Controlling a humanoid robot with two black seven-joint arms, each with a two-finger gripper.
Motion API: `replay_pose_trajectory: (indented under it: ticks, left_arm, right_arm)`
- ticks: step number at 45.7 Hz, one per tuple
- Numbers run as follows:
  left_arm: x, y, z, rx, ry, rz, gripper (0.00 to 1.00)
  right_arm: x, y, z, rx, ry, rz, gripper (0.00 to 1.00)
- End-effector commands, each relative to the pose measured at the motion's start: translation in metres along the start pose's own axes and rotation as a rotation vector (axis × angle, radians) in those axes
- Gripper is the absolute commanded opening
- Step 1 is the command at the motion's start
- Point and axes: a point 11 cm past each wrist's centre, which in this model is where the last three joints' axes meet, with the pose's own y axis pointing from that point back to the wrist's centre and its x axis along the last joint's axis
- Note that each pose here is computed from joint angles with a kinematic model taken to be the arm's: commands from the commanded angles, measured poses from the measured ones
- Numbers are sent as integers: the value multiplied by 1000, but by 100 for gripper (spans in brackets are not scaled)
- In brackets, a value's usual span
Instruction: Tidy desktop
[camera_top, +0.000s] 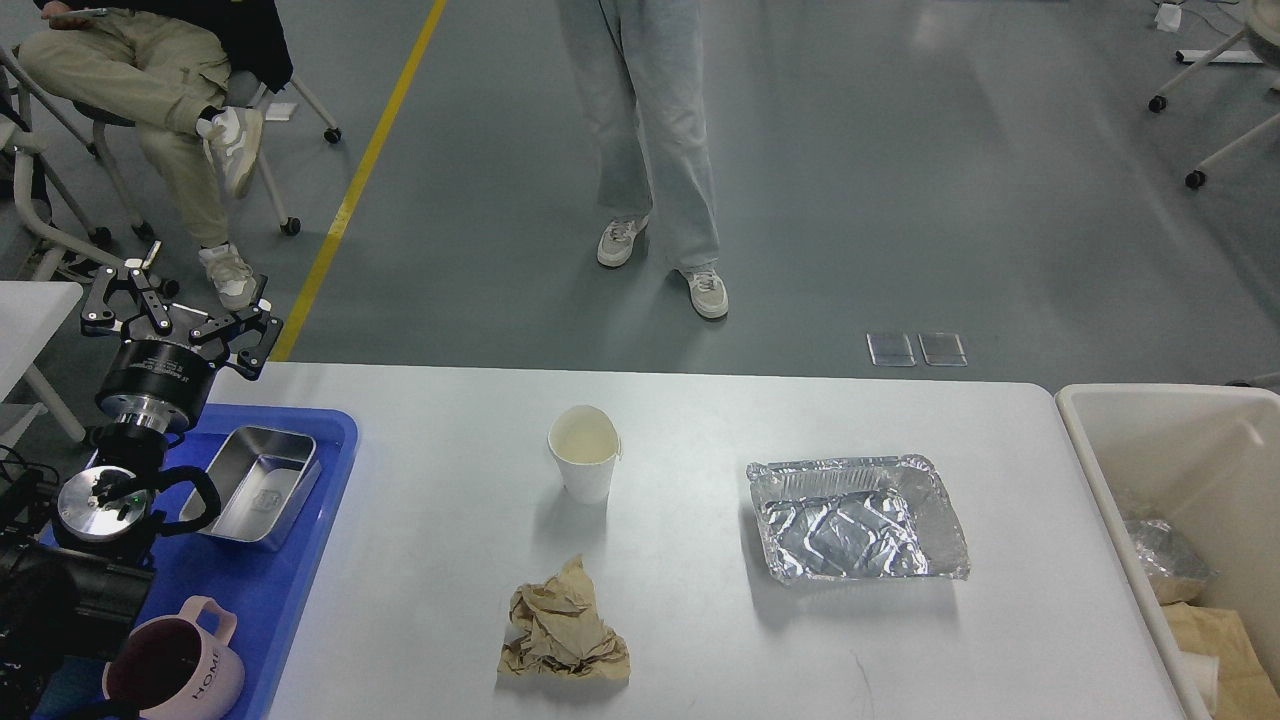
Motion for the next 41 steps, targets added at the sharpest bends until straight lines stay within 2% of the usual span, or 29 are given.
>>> replay_pose_trajectory:
  ticks: [1,7,15,24,31,41]
  left_arm:
    - [-1,1,-1,2,3,-7,97]
    - [0,3,-2,3,4,-4,97]
    - [5,8,-2,5,1,8,97]
    - [6,9,3,1,-7,10,97]
    - [8,10,9,-3,-19,16,97]
    - [15,16,17,-6,-38,31,97]
  right_arm:
    - [-3,0,2,-17,13,-23,100]
    - [-6,-7,4,-13,11,-48,100]
    - [-19,-47,17,-4,46,-142,100]
    - [-42,-113,41,18,45,-245,100]
    - [-67,-169,70,-14,79,-297,100]
    - [-103,-220,82,-19,116,-358,100]
